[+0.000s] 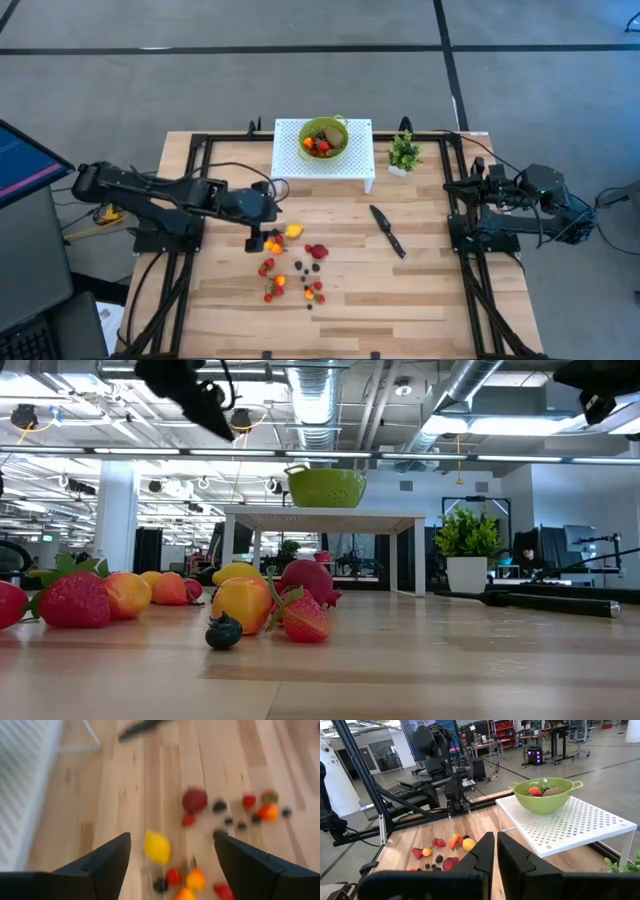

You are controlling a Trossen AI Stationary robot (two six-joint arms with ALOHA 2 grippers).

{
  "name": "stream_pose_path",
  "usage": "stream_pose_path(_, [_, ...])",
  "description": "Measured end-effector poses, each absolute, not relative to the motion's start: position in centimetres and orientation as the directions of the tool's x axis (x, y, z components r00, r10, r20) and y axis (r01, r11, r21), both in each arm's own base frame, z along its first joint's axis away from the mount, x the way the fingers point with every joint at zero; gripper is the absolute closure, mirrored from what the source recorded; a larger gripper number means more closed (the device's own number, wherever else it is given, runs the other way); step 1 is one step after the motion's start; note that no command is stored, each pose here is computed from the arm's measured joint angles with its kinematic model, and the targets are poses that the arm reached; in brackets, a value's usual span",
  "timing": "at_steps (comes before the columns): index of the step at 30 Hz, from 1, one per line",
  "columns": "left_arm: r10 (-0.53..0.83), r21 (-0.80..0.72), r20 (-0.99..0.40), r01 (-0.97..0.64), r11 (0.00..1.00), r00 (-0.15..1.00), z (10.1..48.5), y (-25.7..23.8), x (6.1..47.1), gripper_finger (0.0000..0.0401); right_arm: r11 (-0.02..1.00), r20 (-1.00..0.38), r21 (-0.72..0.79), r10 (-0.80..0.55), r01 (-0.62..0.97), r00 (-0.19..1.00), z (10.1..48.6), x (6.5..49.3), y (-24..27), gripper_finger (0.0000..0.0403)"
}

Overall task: Pick & Place Fruit
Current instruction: Put the yellow peach into the green strainer bowl

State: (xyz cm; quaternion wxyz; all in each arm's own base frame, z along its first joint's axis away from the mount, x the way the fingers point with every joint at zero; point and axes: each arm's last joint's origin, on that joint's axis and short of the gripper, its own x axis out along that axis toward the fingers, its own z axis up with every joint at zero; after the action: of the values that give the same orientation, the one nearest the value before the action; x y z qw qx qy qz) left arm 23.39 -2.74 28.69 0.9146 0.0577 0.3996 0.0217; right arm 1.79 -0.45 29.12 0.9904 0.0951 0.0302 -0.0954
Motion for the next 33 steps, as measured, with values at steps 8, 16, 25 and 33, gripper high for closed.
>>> stream_pose_path(8, [0.048, 0.096, -0.839, 0.062, 0.993, 0.542, 26.1, -2.7, 22.1, 0.0136, 0.964, -0.078, 0.183, -0.183, 0.195, 0.98, 29.1, 1.8, -0.4, 0.0386])
stream_pose_path(16, [0.05, 0.095, -0.896, 0.08, 0.992, 0.441, 21.6, -2.6, 20.7, 0.0144, 0.964, -0.078, 0.183, -0.183, 0.195, 0.98, 29.1, 1.8, -0.4, 0.0386])
stream_pose_path(25, [0.042, 0.128, -0.891, 0.162, 0.979, 0.451, 18.4, -2.5, 20.0, 0.0142, 0.964, -0.078, 0.183, -0.183, 0.195, 0.98, 29.1, 1.8, -0.4, 0.0386])
stream_pose_path(33, [0.03, 0.157, -0.898, 0.258, 0.953, 0.438, 16.7, -2.7, 20.1, 0.0142, 0.964, -0.078, 0.183, -0.183, 0.195, 0.98, 29.1, 1.8, -0.4, 0.0386])
